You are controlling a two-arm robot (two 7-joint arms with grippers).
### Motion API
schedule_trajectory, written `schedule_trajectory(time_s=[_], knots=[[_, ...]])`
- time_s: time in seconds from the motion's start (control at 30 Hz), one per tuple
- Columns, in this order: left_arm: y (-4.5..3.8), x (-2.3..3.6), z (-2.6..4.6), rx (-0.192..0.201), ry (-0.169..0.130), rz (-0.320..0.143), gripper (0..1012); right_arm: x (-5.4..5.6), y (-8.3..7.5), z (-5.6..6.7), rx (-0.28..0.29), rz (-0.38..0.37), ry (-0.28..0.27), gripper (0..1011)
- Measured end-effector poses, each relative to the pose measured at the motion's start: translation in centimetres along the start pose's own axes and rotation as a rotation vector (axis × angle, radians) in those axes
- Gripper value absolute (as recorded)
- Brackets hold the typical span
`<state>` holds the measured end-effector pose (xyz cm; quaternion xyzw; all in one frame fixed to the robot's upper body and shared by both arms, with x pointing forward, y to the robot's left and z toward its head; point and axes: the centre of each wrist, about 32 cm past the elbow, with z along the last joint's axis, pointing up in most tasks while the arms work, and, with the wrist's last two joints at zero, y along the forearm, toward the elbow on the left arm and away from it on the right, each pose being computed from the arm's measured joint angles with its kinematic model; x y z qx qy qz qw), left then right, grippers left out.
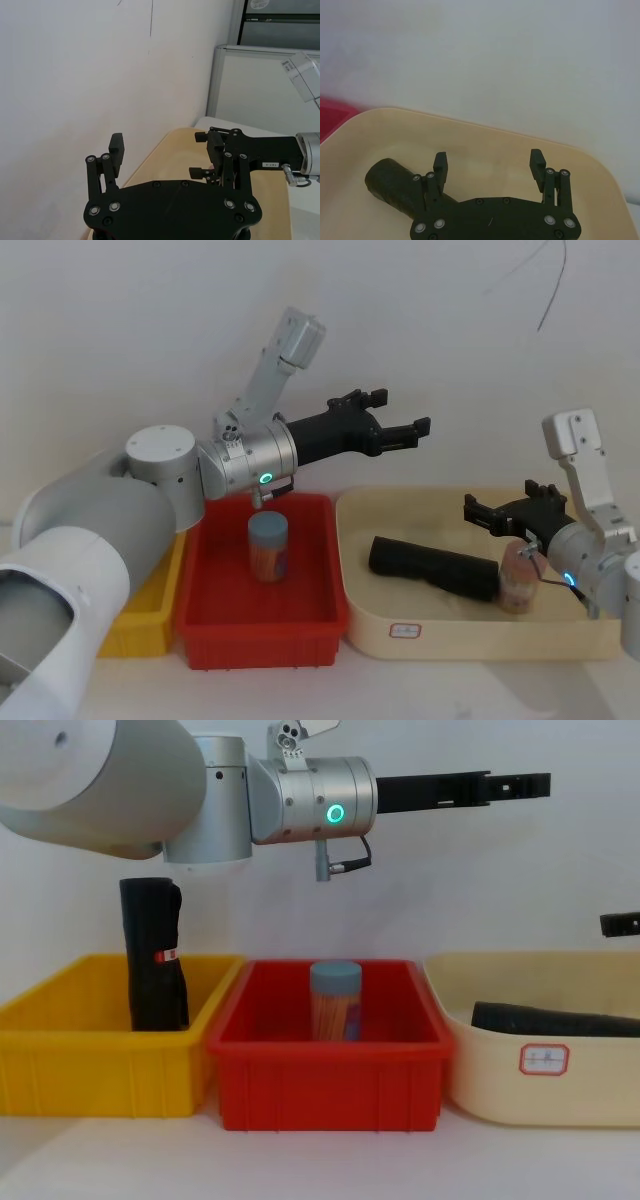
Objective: Pick up the garbage bag with the one hand and transfer it to the other hand.
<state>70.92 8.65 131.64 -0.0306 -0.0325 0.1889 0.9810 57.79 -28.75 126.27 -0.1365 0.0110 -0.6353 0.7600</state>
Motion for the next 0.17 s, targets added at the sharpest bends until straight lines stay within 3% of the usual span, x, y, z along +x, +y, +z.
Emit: schedule_trajectory(time_s=[0.17], knots=[[0.0,0.0,0.0,0.0,0.0,0.0,1002,0.0,-0.01,-0.01,0.0,0.0,0.0,1000]])
